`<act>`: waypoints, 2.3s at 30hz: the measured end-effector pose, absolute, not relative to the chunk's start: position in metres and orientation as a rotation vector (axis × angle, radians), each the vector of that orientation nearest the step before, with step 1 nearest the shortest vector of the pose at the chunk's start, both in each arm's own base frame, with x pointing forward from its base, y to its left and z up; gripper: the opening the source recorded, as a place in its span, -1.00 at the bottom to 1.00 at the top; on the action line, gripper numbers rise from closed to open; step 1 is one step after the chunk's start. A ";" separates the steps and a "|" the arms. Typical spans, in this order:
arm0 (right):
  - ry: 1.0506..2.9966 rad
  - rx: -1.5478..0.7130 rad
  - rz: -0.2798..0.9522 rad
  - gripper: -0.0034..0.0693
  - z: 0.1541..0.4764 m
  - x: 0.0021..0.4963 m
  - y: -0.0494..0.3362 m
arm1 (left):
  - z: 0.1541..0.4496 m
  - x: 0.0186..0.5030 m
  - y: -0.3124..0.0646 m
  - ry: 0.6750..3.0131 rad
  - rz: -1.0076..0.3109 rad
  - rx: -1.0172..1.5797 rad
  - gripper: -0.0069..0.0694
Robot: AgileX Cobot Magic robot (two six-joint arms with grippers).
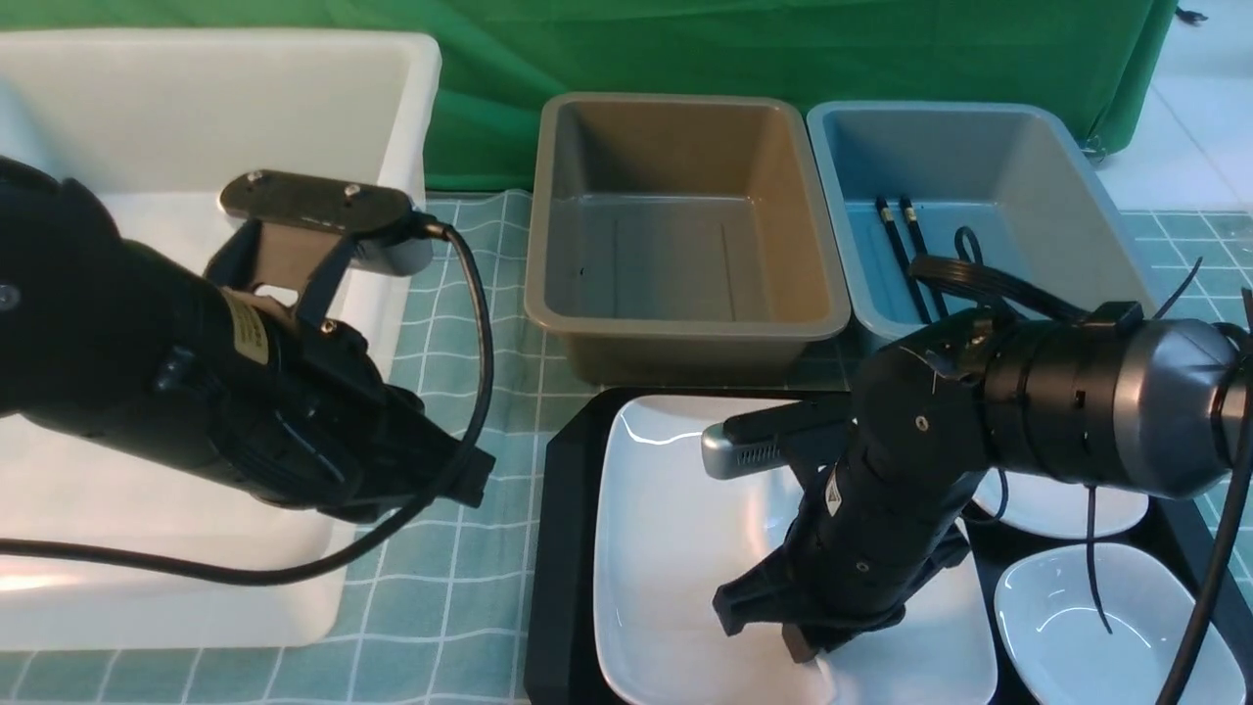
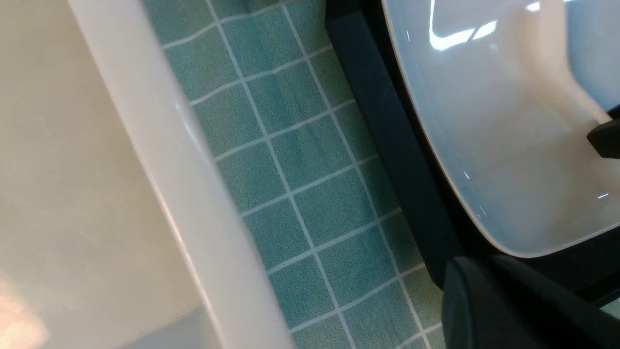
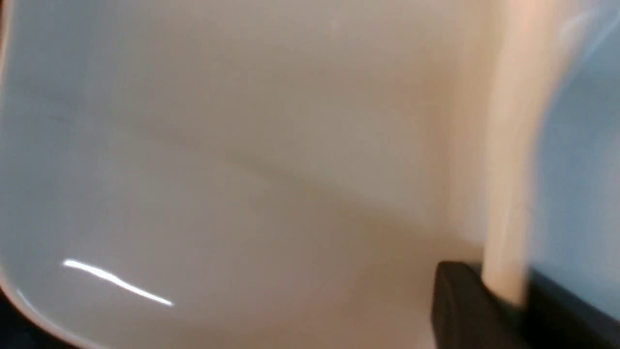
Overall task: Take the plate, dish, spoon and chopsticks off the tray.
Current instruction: Use the right arm to grab a soup spoon from the plate, then use the right arm to put the soup spoon into the small storage box in the middle, then use the right arm to grab a small plate from the dinner plate
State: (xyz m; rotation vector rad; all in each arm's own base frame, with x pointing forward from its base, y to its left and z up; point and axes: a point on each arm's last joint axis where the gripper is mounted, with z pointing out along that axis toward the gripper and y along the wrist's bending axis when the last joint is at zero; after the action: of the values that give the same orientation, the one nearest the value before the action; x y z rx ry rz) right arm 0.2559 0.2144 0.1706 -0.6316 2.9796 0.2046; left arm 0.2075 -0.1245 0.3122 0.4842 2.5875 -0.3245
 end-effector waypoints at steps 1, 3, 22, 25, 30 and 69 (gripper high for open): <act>2.974 -0.631 0.208 -0.69 0.172 0.256 0.214 | 0.312 0.207 -0.125 2.587 -0.324 0.484 -0.79; 2.932 -0.634 0.236 -0.69 0.192 0.252 0.211 | 0.312 0.207 -0.124 2.591 -0.323 0.485 -0.79; 2.514 -0.450 0.406 -0.68 0.308 0.435 0.206 | 0.311 0.205 -0.125 2.621 -0.348 0.479 -0.79; 2.594 -0.476 0.418 -0.54 0.276 0.460 0.219 | 0.310 0.203 -0.124 2.648 -0.341 0.485 -0.79; 2.675 -0.484 0.397 0.15 0.272 0.462 0.220 | 0.309 0.201 -0.124 2.664 -0.346 0.483 -0.79; 2.969 -0.397 0.164 -0.28 0.241 0.203 0.040 | 0.276 0.267 -0.230 2.847 -0.312 0.767 -0.79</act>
State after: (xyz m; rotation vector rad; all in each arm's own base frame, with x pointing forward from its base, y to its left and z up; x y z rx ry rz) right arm 0.2030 0.0400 0.2414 -0.3973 2.9689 0.1637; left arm 0.2665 -0.2296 0.2759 0.7670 2.8469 -0.3118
